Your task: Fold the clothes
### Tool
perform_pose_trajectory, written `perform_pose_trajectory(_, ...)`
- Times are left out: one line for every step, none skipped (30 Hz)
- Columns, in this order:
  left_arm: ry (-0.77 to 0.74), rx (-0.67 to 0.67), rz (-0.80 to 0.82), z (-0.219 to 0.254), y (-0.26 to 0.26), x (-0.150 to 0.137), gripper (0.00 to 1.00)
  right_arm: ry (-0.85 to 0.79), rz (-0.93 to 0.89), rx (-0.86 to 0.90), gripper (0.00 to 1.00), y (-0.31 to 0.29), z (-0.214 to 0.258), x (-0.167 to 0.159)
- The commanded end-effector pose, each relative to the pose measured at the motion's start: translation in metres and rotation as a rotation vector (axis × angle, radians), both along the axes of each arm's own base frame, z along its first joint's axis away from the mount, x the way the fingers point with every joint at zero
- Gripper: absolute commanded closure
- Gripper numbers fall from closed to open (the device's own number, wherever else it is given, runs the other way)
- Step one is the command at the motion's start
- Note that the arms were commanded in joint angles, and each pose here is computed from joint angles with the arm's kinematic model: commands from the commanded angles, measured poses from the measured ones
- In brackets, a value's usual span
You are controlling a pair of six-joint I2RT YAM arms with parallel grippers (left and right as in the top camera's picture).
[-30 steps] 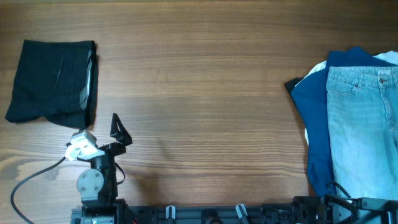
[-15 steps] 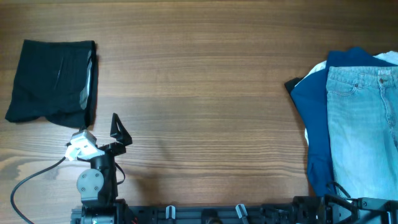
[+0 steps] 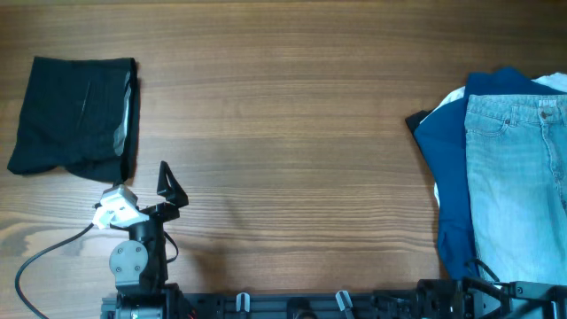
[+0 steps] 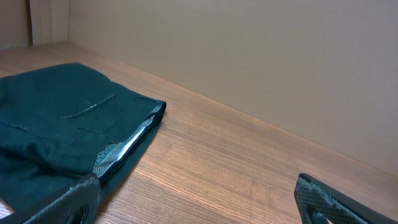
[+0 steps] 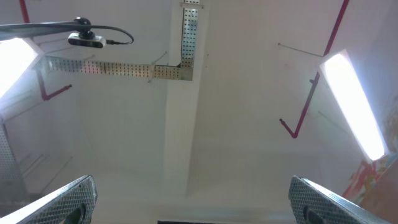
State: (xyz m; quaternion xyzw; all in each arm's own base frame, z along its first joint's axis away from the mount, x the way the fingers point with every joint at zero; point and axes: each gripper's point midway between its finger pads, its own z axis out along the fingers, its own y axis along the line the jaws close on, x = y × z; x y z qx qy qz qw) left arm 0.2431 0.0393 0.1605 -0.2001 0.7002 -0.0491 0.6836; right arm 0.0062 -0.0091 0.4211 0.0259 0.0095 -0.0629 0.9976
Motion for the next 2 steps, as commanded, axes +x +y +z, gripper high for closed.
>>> perform_pose_trajectory(-0.004, -0.005, 0.003, 0.0003, 0.0009, -0.0006, 0.0, -0.065, 0.012, -0.013, 0.0, 0.0022, -0.0002, -0.0163)
perform_pose_trajectory(-0.004, -0.005, 0.002, 0.0003, 0.0008, -0.0006, 0.0, -0.065, 0.012, -0.013, 0.0, 0.0022, -0.0002, -0.0163)
